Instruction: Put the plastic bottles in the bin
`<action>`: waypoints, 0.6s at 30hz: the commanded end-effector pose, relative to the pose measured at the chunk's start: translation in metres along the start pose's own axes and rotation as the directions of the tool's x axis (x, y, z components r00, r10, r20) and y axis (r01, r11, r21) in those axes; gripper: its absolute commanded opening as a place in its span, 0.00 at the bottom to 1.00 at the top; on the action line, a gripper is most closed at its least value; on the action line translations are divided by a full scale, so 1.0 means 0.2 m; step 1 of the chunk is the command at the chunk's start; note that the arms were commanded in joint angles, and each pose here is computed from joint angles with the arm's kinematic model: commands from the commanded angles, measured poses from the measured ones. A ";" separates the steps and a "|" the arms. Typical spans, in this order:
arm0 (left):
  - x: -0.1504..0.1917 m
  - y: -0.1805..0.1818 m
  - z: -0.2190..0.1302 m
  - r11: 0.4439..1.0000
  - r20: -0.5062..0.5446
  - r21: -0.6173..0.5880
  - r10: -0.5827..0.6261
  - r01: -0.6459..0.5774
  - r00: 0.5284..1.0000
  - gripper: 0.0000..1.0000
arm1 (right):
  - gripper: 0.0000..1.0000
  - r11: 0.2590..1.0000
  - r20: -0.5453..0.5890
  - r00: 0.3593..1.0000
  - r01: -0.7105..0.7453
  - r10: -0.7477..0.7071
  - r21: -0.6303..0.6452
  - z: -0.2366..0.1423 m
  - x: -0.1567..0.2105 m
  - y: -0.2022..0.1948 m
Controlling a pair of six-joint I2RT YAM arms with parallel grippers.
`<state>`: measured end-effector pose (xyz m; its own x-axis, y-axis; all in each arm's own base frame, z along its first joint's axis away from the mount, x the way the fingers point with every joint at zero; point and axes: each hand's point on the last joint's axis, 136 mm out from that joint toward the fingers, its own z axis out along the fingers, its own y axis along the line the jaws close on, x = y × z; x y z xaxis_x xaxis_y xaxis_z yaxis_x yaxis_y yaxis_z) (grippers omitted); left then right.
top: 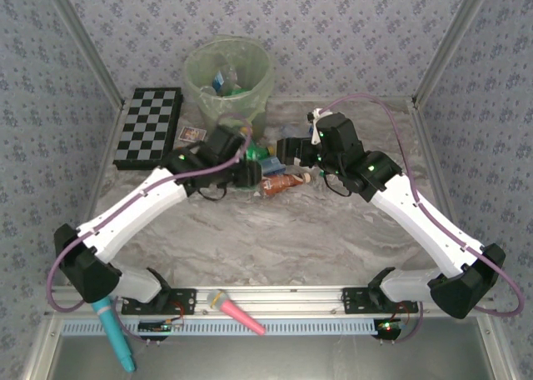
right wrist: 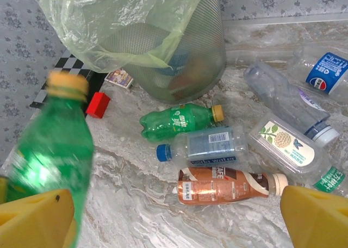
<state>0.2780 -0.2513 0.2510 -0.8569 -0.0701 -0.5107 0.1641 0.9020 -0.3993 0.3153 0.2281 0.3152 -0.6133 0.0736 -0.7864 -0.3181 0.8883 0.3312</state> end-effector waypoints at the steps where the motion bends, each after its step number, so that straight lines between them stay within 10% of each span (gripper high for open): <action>1: -0.20 -0.06 -0.09 0.983 0.079 0.116 -0.153 0.143 0.985 0.55 | 0.99 1.000 0.078 0.997 0.015 -0.014 -0.012 -0.07 -0.11 0.02; 18: -1.23 -0.14 -0.37 0.690 0.297 0.570 -0.679 0.446 0.671 0.53 | 0.99 1.000 0.098 0.995 0.021 -0.019 -0.019 -0.08 -0.13 0.03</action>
<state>0.4337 -0.2360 0.3961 -0.6042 -0.7026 -0.3759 -0.0319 0.4928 -0.8696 0.3171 0.2284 0.3239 -0.5851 0.0750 -0.8075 -0.3348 0.8845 0.3248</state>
